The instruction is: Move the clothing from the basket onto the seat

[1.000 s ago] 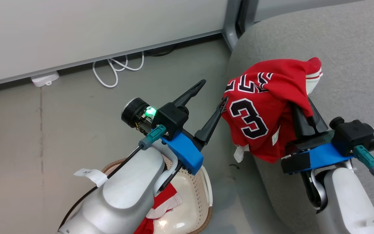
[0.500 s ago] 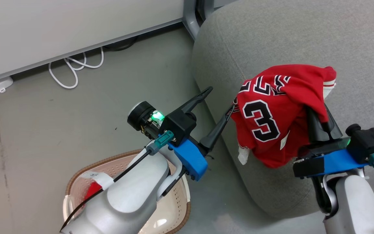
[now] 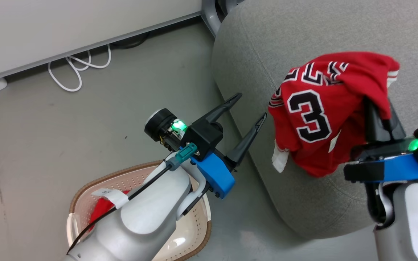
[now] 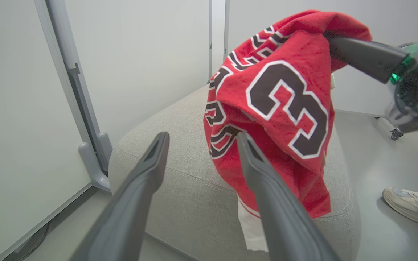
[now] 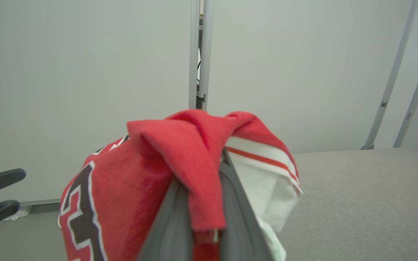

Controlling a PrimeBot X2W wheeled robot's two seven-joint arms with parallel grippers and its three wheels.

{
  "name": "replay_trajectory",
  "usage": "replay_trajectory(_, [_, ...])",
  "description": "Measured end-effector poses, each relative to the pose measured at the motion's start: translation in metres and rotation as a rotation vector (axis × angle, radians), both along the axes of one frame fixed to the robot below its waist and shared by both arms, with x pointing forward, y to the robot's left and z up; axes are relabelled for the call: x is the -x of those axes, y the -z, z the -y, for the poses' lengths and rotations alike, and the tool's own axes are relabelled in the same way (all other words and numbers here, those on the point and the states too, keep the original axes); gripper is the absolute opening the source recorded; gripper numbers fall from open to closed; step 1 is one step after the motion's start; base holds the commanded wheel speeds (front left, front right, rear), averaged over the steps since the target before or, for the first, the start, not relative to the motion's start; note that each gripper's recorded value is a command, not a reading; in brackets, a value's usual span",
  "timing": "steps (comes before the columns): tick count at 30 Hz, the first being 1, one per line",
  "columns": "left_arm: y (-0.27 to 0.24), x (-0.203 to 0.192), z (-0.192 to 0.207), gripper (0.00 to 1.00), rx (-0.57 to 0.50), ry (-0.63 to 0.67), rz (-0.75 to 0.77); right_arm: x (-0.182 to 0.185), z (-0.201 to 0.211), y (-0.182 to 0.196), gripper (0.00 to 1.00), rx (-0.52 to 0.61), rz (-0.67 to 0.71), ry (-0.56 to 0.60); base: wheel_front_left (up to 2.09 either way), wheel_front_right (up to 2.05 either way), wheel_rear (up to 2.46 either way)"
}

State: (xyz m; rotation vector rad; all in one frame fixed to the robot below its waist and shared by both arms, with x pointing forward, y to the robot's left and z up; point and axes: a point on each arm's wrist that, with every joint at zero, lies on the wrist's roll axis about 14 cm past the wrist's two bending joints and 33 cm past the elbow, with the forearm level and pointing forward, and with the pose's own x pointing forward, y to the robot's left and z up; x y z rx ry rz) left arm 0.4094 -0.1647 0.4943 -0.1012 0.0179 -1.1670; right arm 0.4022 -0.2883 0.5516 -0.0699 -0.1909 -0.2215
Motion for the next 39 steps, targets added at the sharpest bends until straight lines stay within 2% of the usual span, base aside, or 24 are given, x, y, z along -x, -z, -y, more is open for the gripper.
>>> replay_trajectory(13, [0.038, -0.041, -0.011, 1.00, -0.030, -0.033, -0.027, -0.058, 0.044, -0.087, 0.00, 0.187, 0.228, 0.089, 0.00, 0.00, 0.00])
replay_trajectory(21, [0.078, -0.066, -0.015, 1.00, -0.048, -0.037, -0.062, -0.099, 0.076, -0.101, 0.00, 0.291, 0.261, 0.141, 0.00, 0.00, 0.00])
replay_trajectory(29, [0.114, -0.080, -0.014, 1.00, -0.050, -0.027, -0.101, -0.125, 0.115, -0.078, 0.00, 0.347, 0.194, 0.215, 0.00, 0.00, 0.00])
replay_trajectory(39, [0.151, -0.082, -0.020, 1.00, -0.069, -0.034, -0.160, -0.141, 0.149, 0.019, 0.00, 0.236, -0.035, 0.277, 0.00, 0.00, 0.00])
